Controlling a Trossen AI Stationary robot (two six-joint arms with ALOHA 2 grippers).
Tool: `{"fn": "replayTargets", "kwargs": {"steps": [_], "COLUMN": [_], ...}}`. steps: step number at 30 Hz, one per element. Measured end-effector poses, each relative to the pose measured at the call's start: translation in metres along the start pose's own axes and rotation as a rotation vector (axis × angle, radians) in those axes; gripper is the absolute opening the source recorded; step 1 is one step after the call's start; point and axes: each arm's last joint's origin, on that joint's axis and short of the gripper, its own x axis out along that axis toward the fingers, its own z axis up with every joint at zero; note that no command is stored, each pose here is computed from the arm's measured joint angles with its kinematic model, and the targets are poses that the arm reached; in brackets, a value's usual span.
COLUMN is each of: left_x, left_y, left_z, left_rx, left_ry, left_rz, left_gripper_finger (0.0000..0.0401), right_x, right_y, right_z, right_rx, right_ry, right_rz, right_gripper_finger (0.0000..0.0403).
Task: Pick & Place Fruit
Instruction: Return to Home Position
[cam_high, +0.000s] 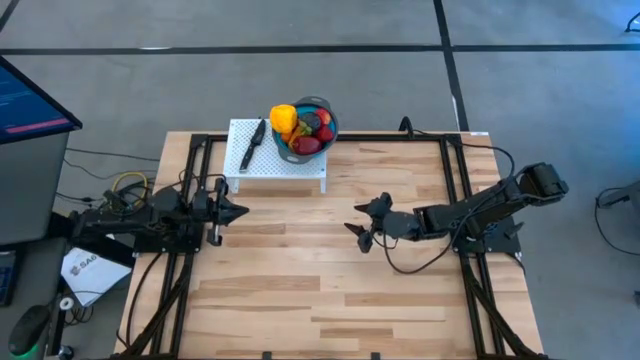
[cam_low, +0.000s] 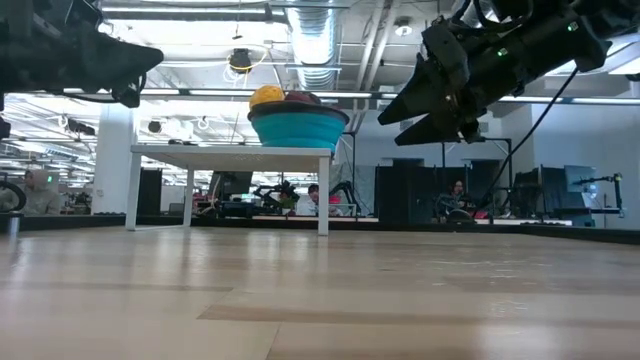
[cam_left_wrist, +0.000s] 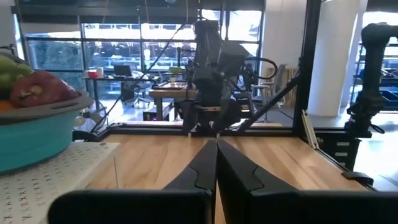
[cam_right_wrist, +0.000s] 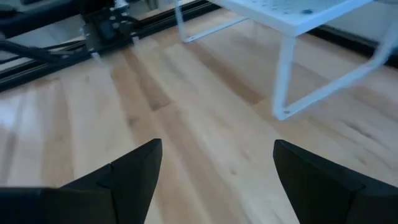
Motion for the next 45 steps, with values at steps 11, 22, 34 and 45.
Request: {"fn": "replayTargets", "kwargs": {"steps": [11, 22, 34, 45], "left_x": [0.000, 0.000, 0.000, 0.000], "left_y": [0.000, 0.000, 0.000, 0.000], "left_z": [0.001, 0.001, 0.001, 0.001], "left_rx": [-0.002, -0.002, -0.002, -0.002], "left_ry": [-0.006, -0.008, -0.013, -0.014], "left_rz": [-0.001, 0.000, 0.000, 0.000], "left_gripper_finger": [0.0006, 0.0006, 0.0010, 0.0011], "right_x": [-0.010, -0.073, -0.108, -0.101], "right_y": [-0.014, -0.066, -0.081, -0.082], "right_z": [0.001, 0.039, 0.059, 0.031], "right_rx": [-0.130, -0.106, -0.050, -0.081], "right_ry": [0.022, -0.408, -0.608, -0.305], "right_rz": [0.258, 0.384, 0.381, 0.356], "right_gripper_finger": [0.0221, 0.0065, 0.0039, 0.0043]}}
